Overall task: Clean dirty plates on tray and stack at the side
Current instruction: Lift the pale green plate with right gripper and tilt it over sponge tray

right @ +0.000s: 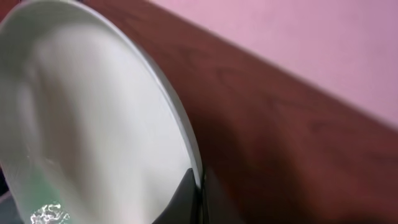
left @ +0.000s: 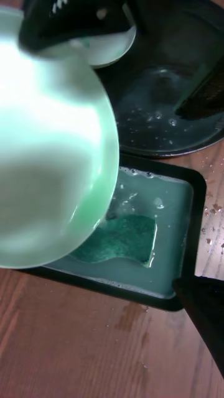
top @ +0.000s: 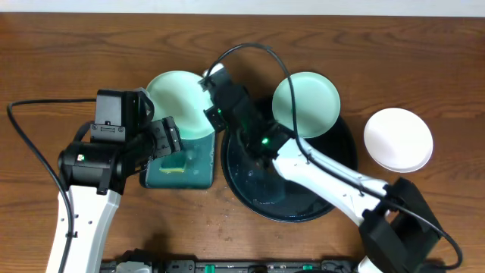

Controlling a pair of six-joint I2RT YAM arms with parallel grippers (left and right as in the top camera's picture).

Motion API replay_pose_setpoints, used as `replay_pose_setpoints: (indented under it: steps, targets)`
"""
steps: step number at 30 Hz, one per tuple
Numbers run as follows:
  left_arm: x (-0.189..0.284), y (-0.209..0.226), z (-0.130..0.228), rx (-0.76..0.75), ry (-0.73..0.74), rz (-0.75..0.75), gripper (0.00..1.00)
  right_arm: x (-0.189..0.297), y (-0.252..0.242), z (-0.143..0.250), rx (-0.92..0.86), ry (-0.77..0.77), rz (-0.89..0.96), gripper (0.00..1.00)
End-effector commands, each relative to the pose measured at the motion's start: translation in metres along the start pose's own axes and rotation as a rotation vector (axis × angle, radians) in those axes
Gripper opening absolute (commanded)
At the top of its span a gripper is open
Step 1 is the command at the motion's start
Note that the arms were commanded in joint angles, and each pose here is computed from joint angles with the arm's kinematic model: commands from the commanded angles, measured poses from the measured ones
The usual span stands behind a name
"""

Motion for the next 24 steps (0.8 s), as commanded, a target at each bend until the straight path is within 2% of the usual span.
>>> replay_pose_setpoints:
  steps: [1,4,10,17,24]
  targets:
    - [0.003,-0.001,-0.002,-0.003,-0.008,0.006,0.81,0.034,-0.014,-0.035,0.125,-0.078,0.143,0.01]
    - [0.003,-0.001,-0.002,-0.003,-0.008,0.006,0.81,0.049,-0.013,-0.049,0.194,-0.118,0.175,0.01]
    - [0.003,-0.001,-0.002,-0.003,-0.008,0.006,0.81,0.072,-0.025,-0.068,0.223,-0.171,0.288,0.01]
    - [0.003,-0.001,-0.002,-0.003,-0.008,0.005,0.81,0.081,-0.023,-0.081,0.314,-0.214,0.31,0.01]
    - [0.003,-0.001,-0.002,-0.003,-0.008,0.005,0.81,0.082,-0.022,-0.082,0.32,-0.218,0.313,0.01]
Point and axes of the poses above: each gripper's point midway between its finger pads, its own x axis back along the fingers, its own y axis along the line the jaws close on, z = x × y, the point moved 7 cm from there along x, back along the fingers, and after that the axes turned 14 degrees about x, right-handed, at the moved point
